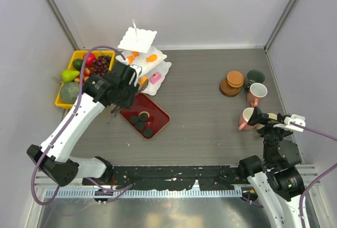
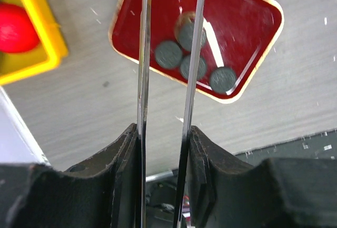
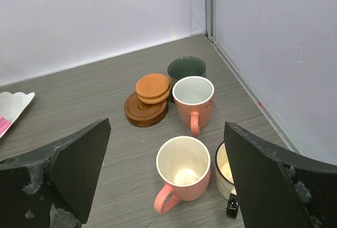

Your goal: Serve the afternoon tea

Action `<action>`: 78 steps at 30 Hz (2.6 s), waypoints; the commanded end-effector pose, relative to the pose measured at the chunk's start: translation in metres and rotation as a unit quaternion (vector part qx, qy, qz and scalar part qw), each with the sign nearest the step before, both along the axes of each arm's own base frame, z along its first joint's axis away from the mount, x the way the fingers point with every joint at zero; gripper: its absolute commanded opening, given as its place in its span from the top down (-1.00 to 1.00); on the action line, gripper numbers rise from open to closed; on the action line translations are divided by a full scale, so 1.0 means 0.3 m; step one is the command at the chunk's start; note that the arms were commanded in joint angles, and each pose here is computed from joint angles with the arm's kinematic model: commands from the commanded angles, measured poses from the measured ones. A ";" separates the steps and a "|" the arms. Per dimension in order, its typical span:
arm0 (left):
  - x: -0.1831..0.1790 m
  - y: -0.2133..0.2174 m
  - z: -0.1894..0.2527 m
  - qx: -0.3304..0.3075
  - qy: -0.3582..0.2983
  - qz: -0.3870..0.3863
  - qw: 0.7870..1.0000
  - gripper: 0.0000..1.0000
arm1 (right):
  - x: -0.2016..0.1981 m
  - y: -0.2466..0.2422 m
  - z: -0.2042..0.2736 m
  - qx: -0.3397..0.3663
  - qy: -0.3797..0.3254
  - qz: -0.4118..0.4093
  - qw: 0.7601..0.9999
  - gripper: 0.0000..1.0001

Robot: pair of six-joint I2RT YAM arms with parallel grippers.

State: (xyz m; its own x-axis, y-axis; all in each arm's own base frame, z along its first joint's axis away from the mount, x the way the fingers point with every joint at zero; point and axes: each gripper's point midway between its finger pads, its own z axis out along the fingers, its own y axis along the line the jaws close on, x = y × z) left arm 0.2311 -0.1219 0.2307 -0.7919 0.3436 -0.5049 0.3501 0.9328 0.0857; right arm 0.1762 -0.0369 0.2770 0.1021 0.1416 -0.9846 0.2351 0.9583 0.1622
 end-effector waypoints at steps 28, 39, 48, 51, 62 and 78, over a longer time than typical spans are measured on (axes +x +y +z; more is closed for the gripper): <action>0.477 0.036 0.071 0.055 -0.075 0.028 0.995 0.00 | 0.006 -0.004 0.028 -0.001 -0.014 -0.004 1.000 -0.91; 0.351 0.030 0.143 0.005 -0.072 0.022 0.997 -0.05 | 0.006 -0.003 0.026 -0.002 -0.013 -0.004 1.000 -0.91; 0.092 0.039 0.065 -0.065 -0.034 0.013 0.997 -0.07 | 0.005 -0.004 0.030 0.000 -0.015 -0.004 1.000 -0.91; 0.011 0.050 -0.013 -0.073 -0.003 0.014 0.997 -0.08 | 0.004 -0.004 0.029 0.000 -0.015 -0.004 1.000 -0.91; -0.129 0.045 -0.242 -0.070 0.085 0.014 0.994 -0.13 | 0.006 -0.006 0.026 -0.002 -0.012 -0.007 1.000 -0.91; -0.138 0.047 -0.378 -0.017 0.144 0.006 0.989 -0.08 | 0.010 -0.005 0.022 -0.003 -0.009 -0.007 1.000 -0.91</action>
